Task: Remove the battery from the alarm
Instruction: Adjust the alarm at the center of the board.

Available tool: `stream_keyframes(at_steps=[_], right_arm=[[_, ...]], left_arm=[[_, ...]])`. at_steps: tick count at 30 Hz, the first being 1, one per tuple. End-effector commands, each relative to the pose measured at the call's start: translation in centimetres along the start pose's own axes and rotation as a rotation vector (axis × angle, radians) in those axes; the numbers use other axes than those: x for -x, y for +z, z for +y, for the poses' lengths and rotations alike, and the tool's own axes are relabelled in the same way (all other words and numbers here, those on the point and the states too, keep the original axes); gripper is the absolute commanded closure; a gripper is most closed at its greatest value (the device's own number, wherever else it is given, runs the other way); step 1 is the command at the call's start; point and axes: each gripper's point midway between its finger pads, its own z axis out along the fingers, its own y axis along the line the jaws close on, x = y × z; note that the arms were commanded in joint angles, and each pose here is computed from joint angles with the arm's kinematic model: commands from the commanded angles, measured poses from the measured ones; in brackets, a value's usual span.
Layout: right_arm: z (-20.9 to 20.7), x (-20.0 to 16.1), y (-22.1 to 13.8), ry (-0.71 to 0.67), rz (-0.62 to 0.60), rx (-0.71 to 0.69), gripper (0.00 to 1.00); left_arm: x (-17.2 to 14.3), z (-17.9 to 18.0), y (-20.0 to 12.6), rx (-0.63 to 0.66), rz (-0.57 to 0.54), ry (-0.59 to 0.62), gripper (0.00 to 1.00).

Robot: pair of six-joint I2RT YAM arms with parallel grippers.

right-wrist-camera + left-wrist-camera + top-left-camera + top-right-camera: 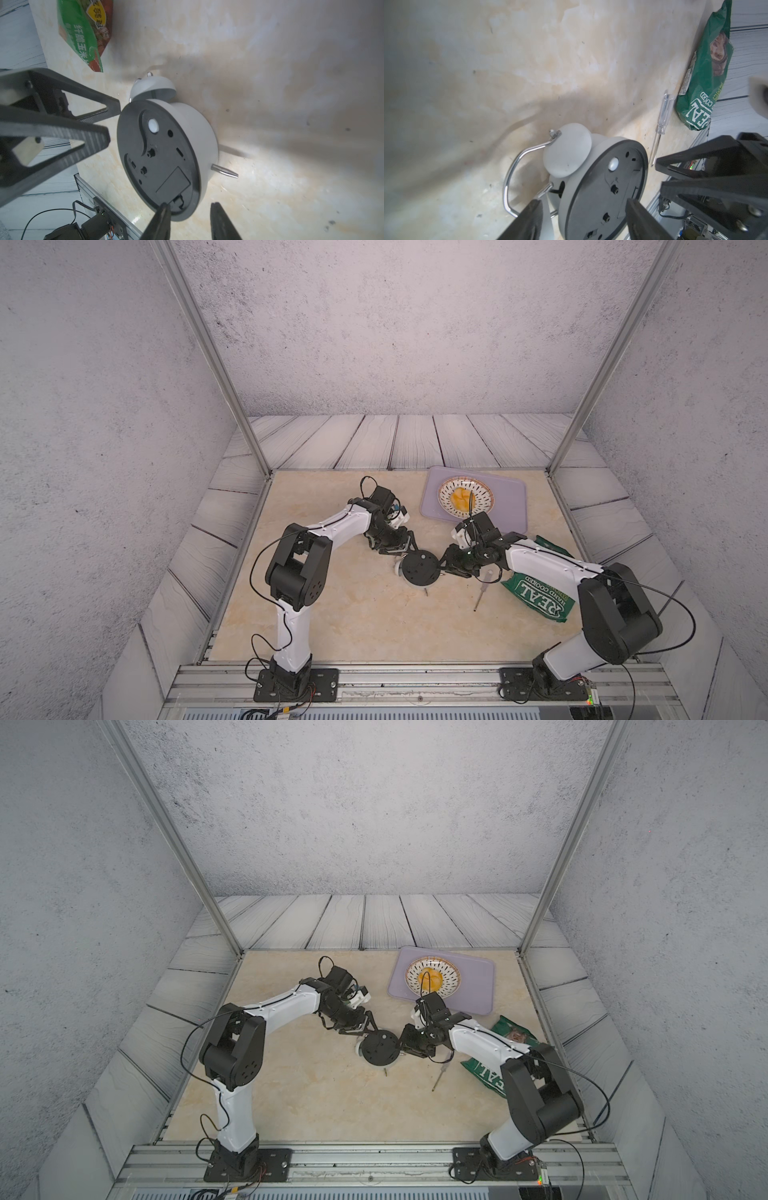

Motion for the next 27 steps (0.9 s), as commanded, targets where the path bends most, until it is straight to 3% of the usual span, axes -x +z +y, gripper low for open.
stream_keyframes(at_steps=[1, 7, 15, 22, 27], right_arm=[[2.0, 0.9, 1.1, 0.010, 0.016, 0.089, 0.68], [3.9, 3.3, 2.5, -0.042, 0.042, 0.120, 0.76], [5.1, 4.5, 4.4, -0.186, 0.136, 0.081, 0.76], [1.7, 4.0, 0.7, -0.355, 0.066, -0.194, 0.68], [0.3, 2.9, -0.7, -0.400, 0.017, -0.349, 0.70]], left_arm=[[-1.4, -0.8, -0.1, -0.059, 0.030, -0.035, 0.33], [-3.3, -0.5, -0.8, -0.044, 0.018, -0.093, 0.42], [-5.2, 2.4, -2.9, 0.071, -0.064, -0.169, 0.42], [-5.3, 3.2, -4.2, 0.086, -0.119, -0.198, 0.30], [-4.5, 2.5, -4.1, 0.060, -0.122, -0.177, 0.28]])
